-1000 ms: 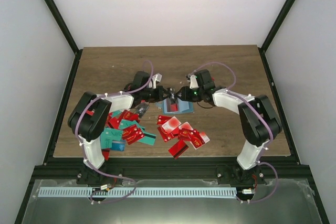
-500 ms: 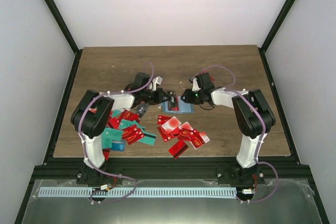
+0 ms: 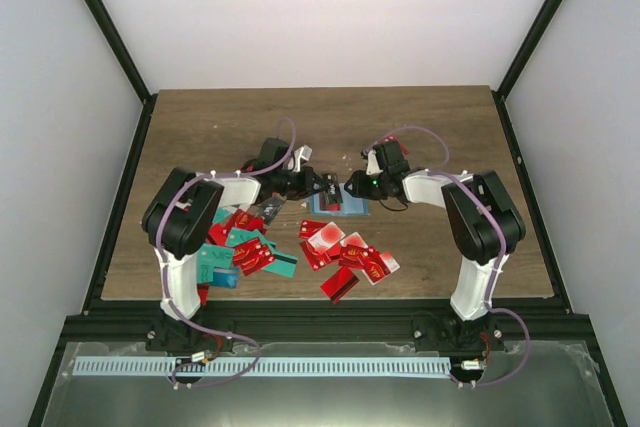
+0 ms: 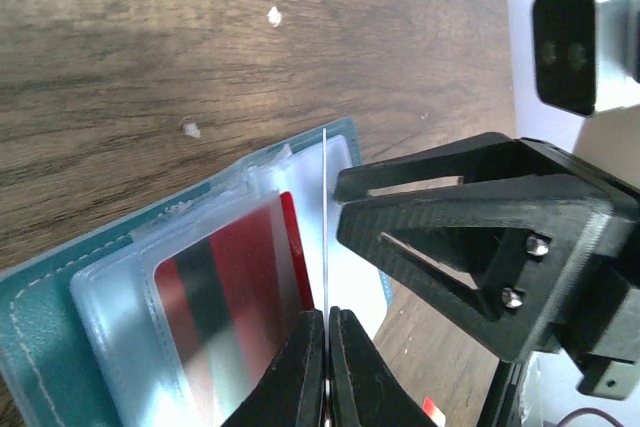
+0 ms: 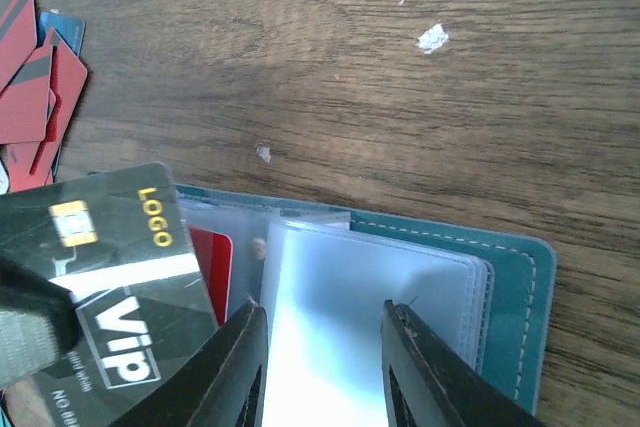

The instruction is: Put the credit cards into the card holder

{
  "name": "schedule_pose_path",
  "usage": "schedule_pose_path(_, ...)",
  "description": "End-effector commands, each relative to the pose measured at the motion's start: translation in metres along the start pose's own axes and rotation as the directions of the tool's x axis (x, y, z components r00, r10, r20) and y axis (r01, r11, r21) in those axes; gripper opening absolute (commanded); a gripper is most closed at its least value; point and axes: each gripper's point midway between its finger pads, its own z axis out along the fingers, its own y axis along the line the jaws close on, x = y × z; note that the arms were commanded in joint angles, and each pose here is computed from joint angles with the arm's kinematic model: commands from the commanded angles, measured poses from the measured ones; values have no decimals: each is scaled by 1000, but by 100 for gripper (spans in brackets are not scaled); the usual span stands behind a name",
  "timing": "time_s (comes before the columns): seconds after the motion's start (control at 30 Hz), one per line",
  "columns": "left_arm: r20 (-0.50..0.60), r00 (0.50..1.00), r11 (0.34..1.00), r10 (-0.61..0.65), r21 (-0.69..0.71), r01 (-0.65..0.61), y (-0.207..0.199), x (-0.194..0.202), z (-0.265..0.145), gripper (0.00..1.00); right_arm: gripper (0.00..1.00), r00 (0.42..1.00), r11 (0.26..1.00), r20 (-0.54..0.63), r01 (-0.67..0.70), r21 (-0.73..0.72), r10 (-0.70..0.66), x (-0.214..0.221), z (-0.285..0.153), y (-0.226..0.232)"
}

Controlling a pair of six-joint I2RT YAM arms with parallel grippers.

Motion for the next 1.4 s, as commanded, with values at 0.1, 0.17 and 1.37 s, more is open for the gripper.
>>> schedule_pose_path(0.1, 5, 999, 999, -32, -18, 32, 8, -1, 13, 4, 34, 1000, 1000, -20, -19, 22, 19, 10, -4, -8)
schedule_pose_path(0.17, 7, 999, 999, -37, -22, 37, 10, -1, 14, 4, 34, 1000, 1000, -21, -19, 19, 19, 10, -4, -8)
schedule_pose_path(1.37, 16, 999, 993, -51, -109, 53, 9, 18, 22, 4, 34, 999, 998, -13, -52, 20, 52, 10, -6, -7)
